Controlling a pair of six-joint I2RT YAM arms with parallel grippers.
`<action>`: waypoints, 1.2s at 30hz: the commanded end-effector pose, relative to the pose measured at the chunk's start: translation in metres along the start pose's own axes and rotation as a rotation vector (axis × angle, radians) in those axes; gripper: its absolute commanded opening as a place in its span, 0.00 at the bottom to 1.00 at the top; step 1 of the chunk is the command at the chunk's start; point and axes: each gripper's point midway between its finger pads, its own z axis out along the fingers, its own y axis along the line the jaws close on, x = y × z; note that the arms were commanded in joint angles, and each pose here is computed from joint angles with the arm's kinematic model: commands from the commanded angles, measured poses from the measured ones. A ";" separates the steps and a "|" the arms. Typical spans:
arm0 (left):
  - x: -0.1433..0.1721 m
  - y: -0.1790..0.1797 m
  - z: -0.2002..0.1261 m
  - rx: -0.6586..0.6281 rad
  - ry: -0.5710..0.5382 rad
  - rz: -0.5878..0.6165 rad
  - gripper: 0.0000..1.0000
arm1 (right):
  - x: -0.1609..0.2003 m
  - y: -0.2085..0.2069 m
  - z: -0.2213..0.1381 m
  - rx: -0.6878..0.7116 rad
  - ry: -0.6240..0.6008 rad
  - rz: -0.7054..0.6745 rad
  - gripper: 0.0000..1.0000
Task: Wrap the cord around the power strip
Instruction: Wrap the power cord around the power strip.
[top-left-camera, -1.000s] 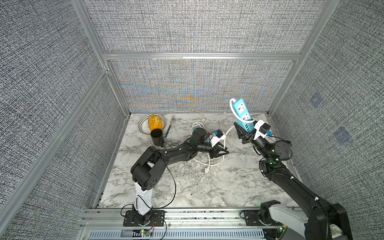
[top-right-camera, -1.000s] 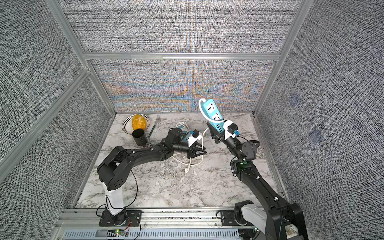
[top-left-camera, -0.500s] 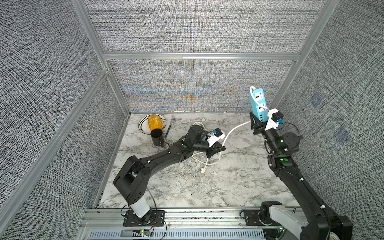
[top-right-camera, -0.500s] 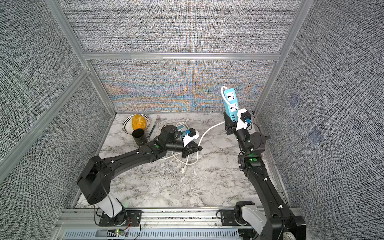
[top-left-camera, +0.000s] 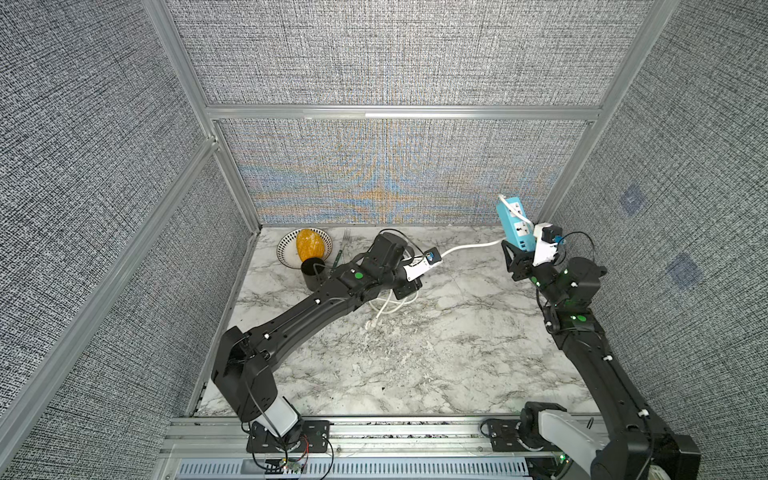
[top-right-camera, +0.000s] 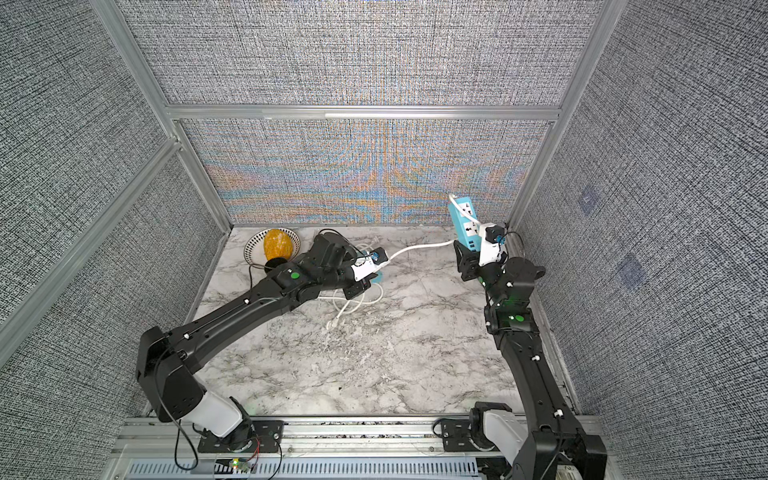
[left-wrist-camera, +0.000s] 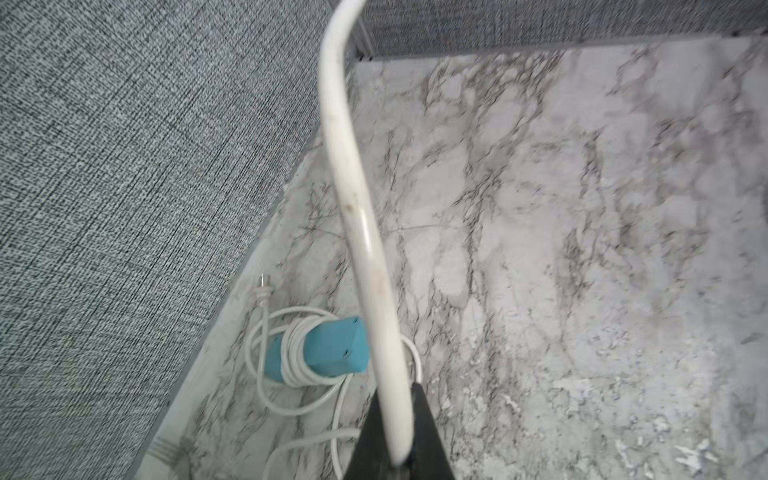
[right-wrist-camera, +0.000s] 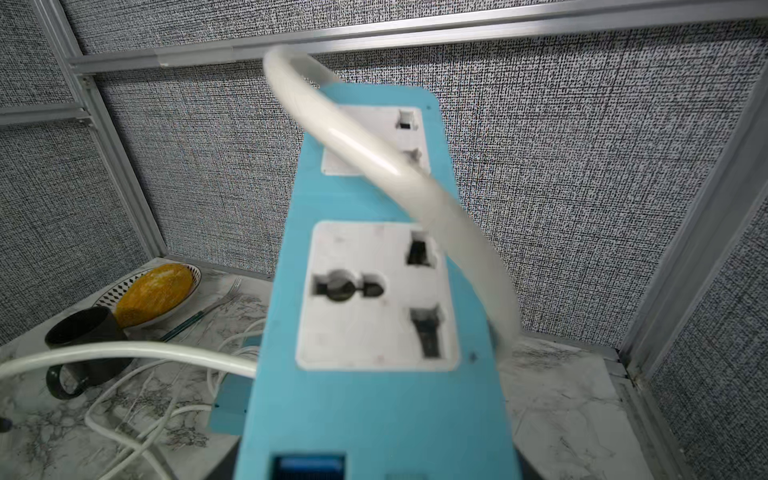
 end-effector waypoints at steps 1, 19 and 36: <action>0.025 0.019 -0.005 -0.086 0.121 0.052 0.00 | -0.021 0.004 -0.005 -0.029 -0.088 0.046 0.00; -0.049 -0.009 -0.096 0.061 -0.211 0.284 0.00 | 0.082 -0.007 0.016 -0.039 0.354 -0.138 0.00; -0.104 0.015 -0.092 0.048 -0.175 0.589 0.00 | 0.158 0.159 -0.038 -0.835 0.321 -0.503 0.00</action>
